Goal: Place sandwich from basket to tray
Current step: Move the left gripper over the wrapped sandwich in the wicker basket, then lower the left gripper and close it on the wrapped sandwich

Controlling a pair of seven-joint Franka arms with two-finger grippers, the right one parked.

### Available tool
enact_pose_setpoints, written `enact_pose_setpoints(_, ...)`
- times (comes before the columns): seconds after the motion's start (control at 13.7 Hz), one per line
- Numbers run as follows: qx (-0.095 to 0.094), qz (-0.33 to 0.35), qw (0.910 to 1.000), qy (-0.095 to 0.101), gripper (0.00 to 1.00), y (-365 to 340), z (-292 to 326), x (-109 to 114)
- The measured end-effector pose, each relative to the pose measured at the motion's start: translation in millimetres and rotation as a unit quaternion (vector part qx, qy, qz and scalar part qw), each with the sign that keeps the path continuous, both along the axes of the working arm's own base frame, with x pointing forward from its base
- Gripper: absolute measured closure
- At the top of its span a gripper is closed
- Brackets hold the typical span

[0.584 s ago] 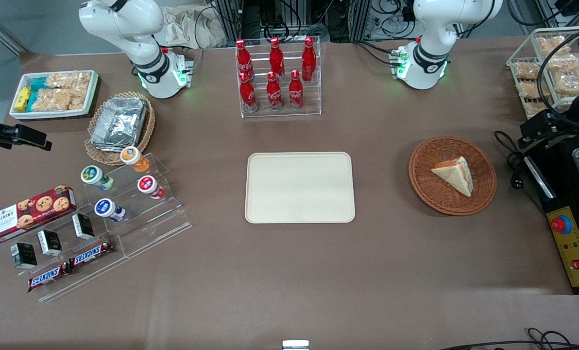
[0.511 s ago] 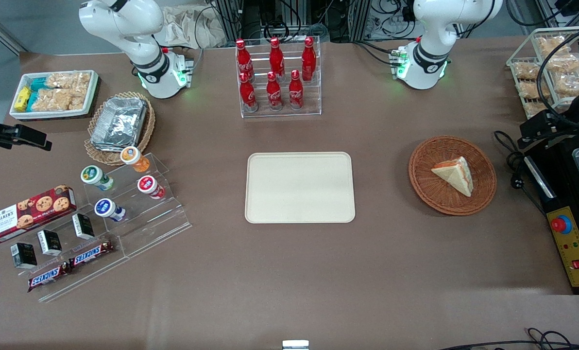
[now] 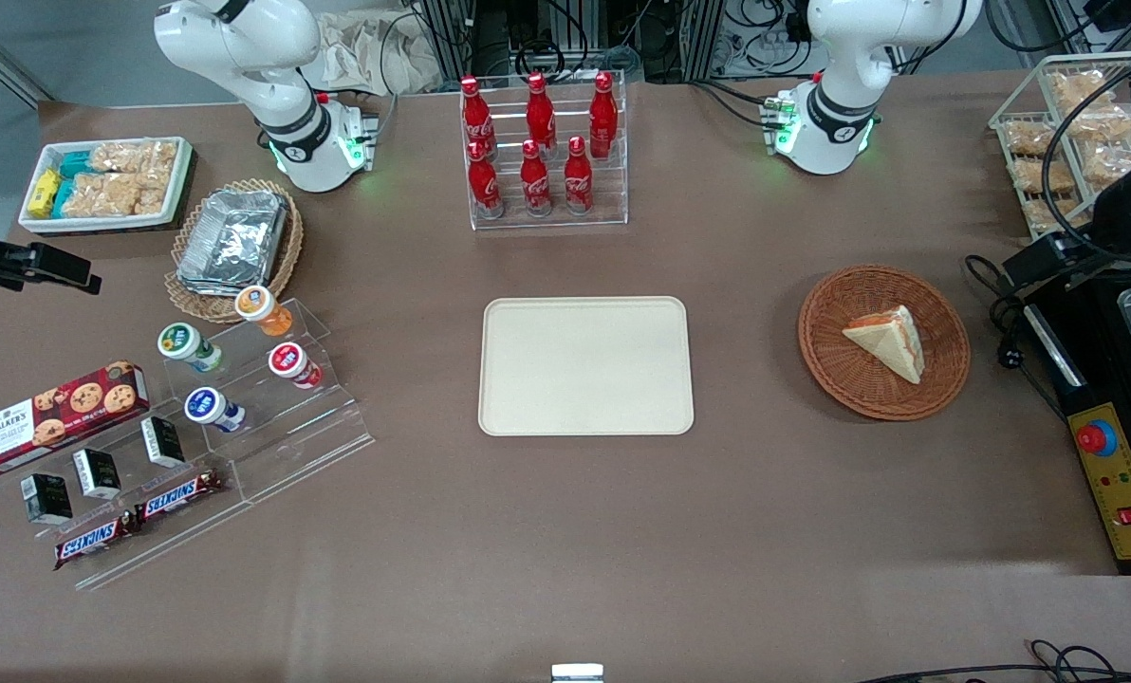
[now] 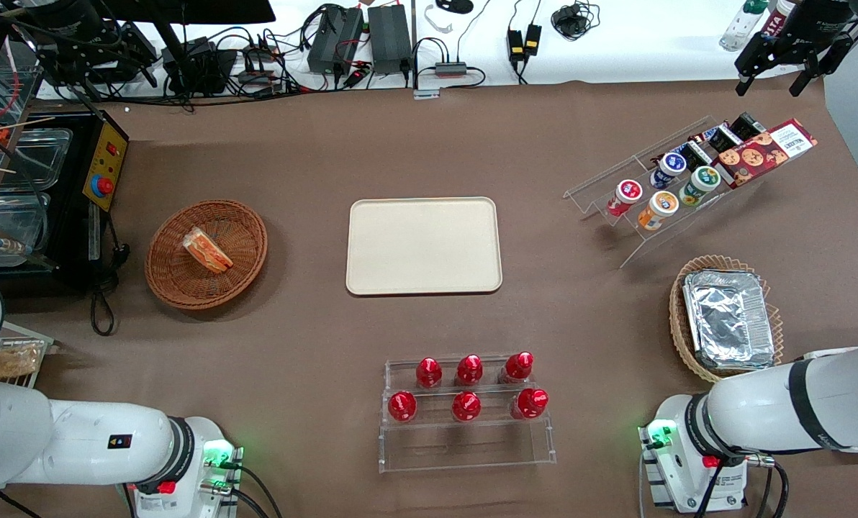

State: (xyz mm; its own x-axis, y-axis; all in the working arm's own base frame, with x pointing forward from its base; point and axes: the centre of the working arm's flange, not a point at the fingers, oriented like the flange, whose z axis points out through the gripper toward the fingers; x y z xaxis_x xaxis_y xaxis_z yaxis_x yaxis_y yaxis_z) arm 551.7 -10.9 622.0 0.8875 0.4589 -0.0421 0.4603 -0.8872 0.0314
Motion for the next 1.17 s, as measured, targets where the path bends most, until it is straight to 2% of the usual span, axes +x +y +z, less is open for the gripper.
enact_pose_setpoints(0.07,0.003,0.049,0.9987,0.013,0.0,-1.3,-9.8,-1.0)
enact_pose_setpoints(0.22,0.015,0.09,0.9951,0.037,0.0,0.2,-35.5,-5.0)
enact_pose_setpoints(0.36,0.023,0.112,0.9924,0.045,0.0,4.3,-66.4,-13.9)
enact_pose_setpoints(0.73,0.031,0.189,0.9807,0.038,0.0,9.1,-160.0,-57.2)
enact_pose_setpoints(0.88,0.033,0.21,0.9763,0.04,0.0,10.6,-183.8,-64.3)
enact_pose_setpoints(1.17,0.03,0.24,0.9698,0.027,0.0,28.5,-235.2,-76.2)
